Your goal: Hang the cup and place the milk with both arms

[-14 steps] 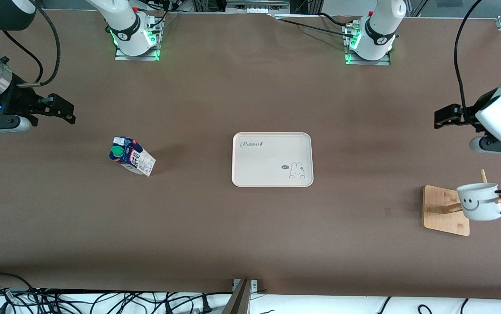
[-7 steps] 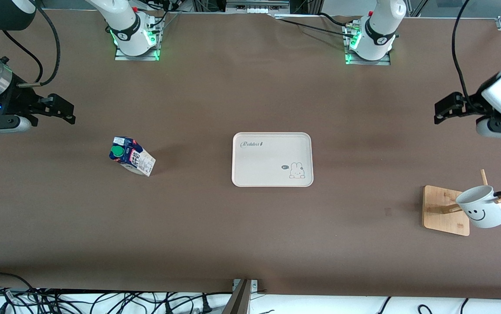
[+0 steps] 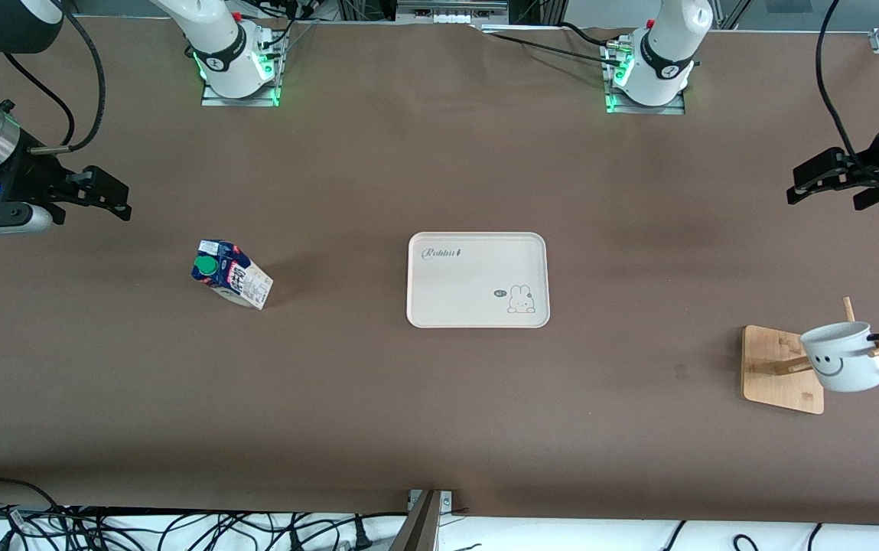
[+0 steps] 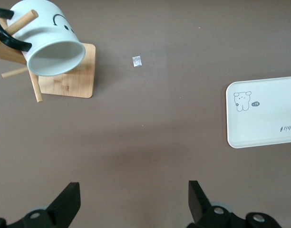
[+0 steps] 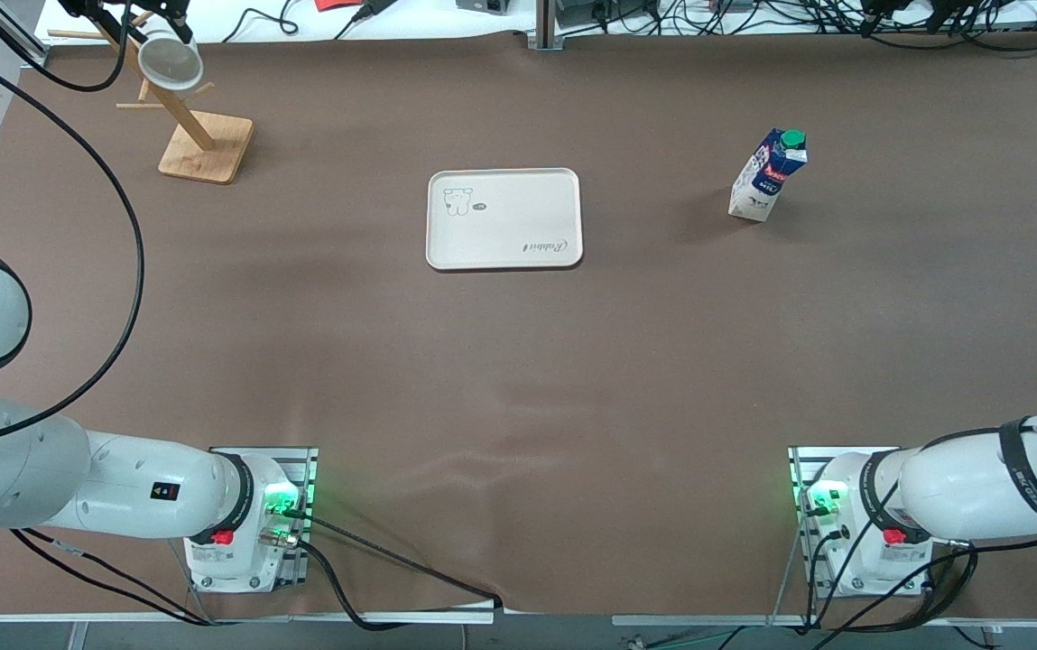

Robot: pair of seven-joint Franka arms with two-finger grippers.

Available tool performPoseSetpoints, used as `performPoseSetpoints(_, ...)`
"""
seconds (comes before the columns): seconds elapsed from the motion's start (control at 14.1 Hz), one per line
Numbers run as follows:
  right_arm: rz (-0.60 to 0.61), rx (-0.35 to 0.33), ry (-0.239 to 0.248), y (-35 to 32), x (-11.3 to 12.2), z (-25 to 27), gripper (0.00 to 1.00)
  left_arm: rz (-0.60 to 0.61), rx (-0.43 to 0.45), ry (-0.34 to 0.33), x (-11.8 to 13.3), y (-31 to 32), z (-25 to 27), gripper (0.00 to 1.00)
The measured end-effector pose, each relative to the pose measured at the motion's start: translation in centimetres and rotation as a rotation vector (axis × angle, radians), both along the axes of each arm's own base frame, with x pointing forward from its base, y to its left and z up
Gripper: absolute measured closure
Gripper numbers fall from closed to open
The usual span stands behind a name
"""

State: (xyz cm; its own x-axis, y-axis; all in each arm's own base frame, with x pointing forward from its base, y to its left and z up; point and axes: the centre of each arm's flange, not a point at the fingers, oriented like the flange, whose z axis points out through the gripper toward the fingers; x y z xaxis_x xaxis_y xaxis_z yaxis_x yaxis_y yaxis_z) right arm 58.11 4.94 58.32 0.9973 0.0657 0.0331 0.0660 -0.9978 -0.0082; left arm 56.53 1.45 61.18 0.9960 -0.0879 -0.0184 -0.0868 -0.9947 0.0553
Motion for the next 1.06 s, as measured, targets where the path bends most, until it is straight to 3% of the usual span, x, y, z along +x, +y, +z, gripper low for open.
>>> performPoseSetpoints(0.64,-0.001,0.000,-0.001,0.0,0.0,0.0,0.00,0.002,0.023,-0.015,-1.4,-0.1,1.8,0.00)
performPoseSetpoints(1.06,-0.001,0.000,-0.001,0.0,0.0,0.0,0.00,0.091,0.022,0.056,-2.8,0.0,1.0,0.00)
